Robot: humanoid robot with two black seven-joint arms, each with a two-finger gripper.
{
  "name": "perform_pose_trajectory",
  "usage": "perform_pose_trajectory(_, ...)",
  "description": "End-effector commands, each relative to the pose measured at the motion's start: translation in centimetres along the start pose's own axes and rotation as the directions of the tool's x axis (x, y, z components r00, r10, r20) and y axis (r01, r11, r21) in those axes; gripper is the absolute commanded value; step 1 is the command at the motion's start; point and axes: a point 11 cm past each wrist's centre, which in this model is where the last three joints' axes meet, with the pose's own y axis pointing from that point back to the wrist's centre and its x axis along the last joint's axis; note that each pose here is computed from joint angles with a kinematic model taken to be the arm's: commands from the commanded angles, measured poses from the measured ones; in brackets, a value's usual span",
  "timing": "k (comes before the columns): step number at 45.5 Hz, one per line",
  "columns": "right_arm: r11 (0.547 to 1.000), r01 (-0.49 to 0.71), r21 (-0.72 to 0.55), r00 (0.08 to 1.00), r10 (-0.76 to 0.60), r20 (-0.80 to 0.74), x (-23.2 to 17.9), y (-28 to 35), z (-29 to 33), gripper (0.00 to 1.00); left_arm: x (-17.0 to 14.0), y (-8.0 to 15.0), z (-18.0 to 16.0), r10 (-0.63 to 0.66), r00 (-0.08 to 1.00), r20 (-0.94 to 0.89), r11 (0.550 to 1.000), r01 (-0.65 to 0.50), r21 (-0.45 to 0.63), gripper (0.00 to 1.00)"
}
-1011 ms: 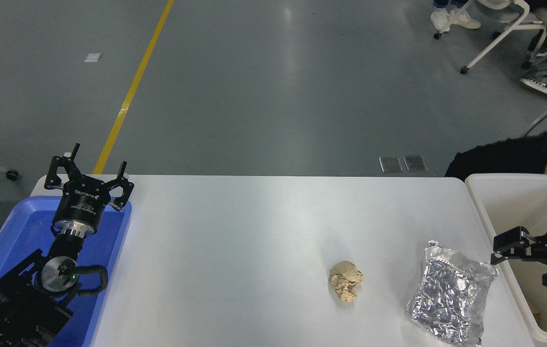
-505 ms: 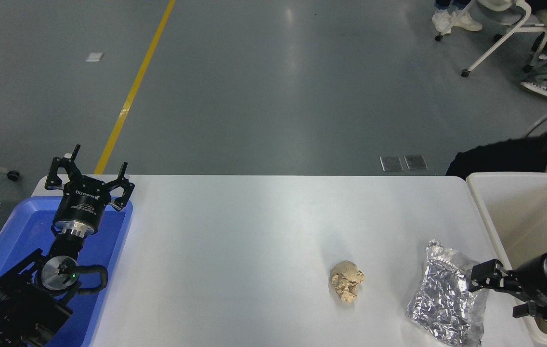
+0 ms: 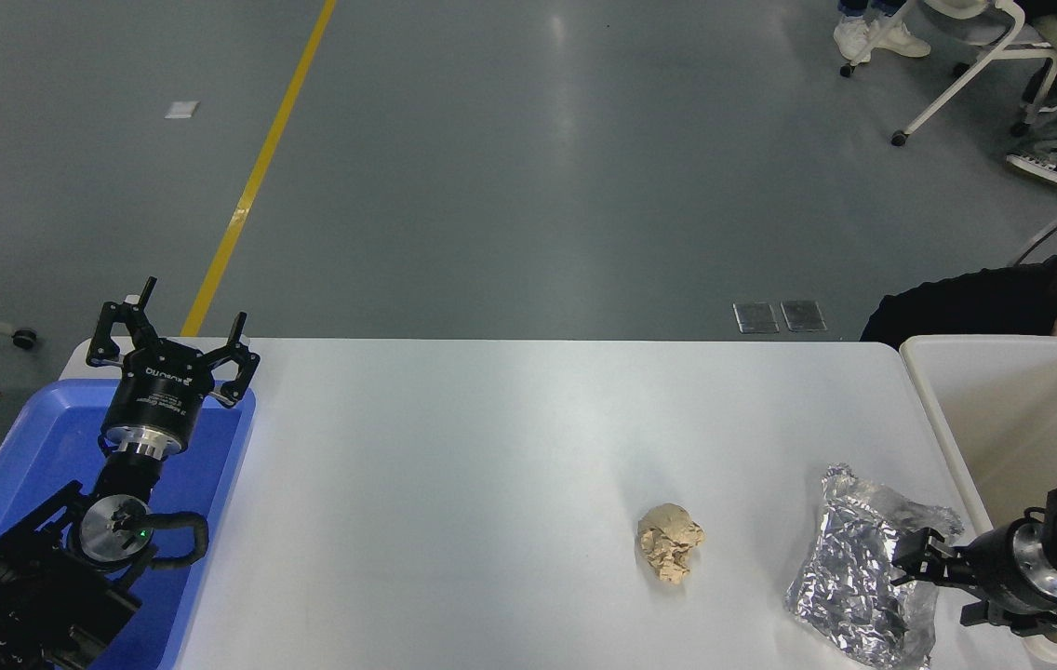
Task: Pick up foil plate and place in dustbin
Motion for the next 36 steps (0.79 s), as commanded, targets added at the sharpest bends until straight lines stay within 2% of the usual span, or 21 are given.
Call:
perform_pose_trajectory(1, 0.999, -0.039, 0.002, 0.999, 0.039, -0.012, 0.3, -0.3, -0.1, 0.00, 0.0, 0.0, 0.0, -0.001, 1.000, 0.000, 1.000, 0.001, 0.000, 1.00)
perform_pose_trajectory(12, 0.999, -0.049, 0.016, 0.999, 0.049, -0.009, 0.7, 0.4, -0.4, 0.00, 0.0, 0.0, -0.1, -0.001, 1.000, 0.001, 1.000, 0.001, 0.003, 1.00)
perform_pose_trajectory(19, 0.995, -0.090, 0.038, 0.996, 0.090, 0.002, 2.7, 3.8, -0.2, 0.00, 0.0, 0.0, 0.0, -0.002, 1.000, 0.001, 1.000, 0.002, 0.003, 1.00)
perform_pose_trajectory(25, 0.989, -0.135, 0.061, 0.991, 0.135, 0.005, 4.7, 8.3, -0.3, 0.00, -0.1, 0.0, -0.1, -0.003, 1.000, 0.001, 1.000, 0.003, 0.003, 1.00)
perform_pose_trajectory(36, 0.977, -0.205, 0.061, 0.968, 0.211, -0.135, 6.7, 19.4, -3.5, 0.00, -0.1, -0.1, 0.0, -0.006, 1.000, 0.000, 1.000, 0.006, 0.004, 1.00)
